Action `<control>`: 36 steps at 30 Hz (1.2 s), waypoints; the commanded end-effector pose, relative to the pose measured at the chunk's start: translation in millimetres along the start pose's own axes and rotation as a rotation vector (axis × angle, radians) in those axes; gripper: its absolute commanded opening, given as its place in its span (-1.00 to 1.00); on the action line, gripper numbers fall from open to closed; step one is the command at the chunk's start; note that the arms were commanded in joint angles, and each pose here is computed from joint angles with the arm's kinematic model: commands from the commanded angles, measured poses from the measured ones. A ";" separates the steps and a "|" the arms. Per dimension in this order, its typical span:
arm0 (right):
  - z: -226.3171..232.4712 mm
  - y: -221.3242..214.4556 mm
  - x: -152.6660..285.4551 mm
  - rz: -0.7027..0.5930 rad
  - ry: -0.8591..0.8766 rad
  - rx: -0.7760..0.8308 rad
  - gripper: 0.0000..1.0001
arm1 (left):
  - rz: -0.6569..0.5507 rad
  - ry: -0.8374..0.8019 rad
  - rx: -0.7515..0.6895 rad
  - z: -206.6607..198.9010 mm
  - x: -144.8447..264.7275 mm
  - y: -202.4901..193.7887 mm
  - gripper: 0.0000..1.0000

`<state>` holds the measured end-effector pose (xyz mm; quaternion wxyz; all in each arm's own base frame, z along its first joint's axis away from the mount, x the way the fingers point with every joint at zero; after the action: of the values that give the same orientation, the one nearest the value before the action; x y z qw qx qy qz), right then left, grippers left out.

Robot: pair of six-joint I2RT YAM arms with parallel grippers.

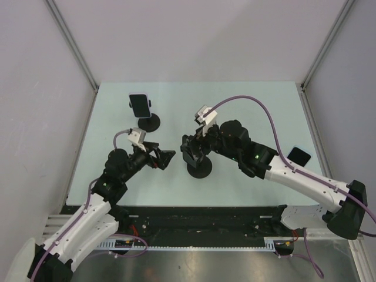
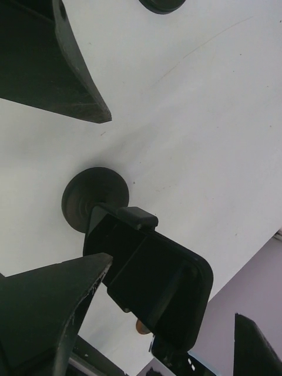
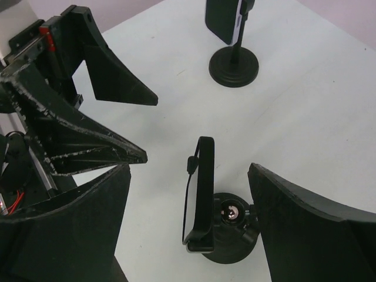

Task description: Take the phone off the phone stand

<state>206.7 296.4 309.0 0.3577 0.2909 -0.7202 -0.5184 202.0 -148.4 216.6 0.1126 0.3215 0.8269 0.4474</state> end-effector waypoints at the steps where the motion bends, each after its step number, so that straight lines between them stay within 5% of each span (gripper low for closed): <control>1: -11.0 5.9 -11.4 0.014 -0.039 -0.059 0.73 | -0.010 -0.069 -0.081 -14.3 -4.5 15.8 0.95; 14: -8.5 -24.1 -30.2 0.123 -0.015 -0.092 0.23 | 0.026 -0.145 -0.121 -15.9 -15.3 6.6 0.90; 23: -1.3 -27.8 -17.7 0.161 0.027 -0.078 -0.97 | 0.088 -0.216 -0.159 -20.7 -25.7 1.4 0.68; 36: 6.5 -24.4 -9.7 0.151 0.044 -0.074 -1.00 | 0.154 -0.251 -0.184 -20.8 -39.6 -3.9 0.43</control>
<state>216.8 302.3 261.4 0.4307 0.2126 -0.7188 -0.5026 210.8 -180.3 191.3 0.1534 0.4390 0.7506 0.4694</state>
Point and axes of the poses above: each gripper's point midway between its finger pads, its own x axis back along the fingers, its own z axis along the line the jaws close on, y = z × x, the point moved 5 cm from there along x, back along the fingers, and after that the axes turned 15 degrees about x, right-handed, at the moved point
